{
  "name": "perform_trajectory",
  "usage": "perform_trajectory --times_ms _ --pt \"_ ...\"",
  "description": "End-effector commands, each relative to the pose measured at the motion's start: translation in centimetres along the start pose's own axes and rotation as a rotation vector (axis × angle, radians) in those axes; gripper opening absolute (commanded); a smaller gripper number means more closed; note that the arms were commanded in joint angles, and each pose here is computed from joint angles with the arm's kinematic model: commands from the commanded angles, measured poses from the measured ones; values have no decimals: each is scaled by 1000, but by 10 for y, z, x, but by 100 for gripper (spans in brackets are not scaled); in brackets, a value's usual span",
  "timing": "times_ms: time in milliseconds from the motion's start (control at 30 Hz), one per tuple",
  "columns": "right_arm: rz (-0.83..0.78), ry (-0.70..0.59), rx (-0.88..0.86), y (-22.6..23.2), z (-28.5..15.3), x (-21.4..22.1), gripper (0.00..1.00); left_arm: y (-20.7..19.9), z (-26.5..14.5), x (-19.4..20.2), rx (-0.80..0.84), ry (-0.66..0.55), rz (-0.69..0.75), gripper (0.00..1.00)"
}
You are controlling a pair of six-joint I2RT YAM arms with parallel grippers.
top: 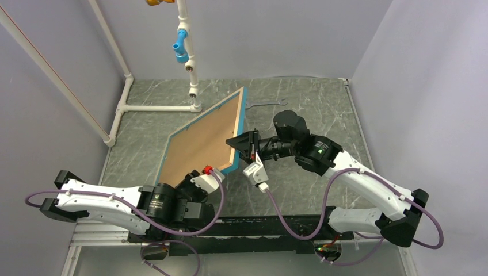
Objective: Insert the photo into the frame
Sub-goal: Turn over the photo frame at the center of the board.
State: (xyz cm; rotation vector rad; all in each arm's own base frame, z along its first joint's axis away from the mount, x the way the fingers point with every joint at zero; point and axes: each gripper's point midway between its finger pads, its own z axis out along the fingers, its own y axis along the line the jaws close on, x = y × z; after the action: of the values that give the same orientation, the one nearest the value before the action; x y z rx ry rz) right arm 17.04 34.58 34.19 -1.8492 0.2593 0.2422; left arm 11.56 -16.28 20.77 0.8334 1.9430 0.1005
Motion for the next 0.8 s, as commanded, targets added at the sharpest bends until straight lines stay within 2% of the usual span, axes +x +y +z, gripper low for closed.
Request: perform_trajectory --times_ms 0,200,533,667,767 --pt "105 -105 3 8 -11 -31 2 -50 -16 -28 219 11 -456 0" --pt "156 -119 -1 20 -16 -40 0 -34 -18 -23 140 44 -540 0" --pt "241 -121 -51 45 -27 -53 0 -5 -21 -4 -46 115 -640 11" --pt "320 -128 -83 52 -31 -59 0 -1 -22 -2 -72 124 -661 22" --pt "384 -138 -85 52 -33 -64 0 0 -23 -4 -63 115 -676 44"
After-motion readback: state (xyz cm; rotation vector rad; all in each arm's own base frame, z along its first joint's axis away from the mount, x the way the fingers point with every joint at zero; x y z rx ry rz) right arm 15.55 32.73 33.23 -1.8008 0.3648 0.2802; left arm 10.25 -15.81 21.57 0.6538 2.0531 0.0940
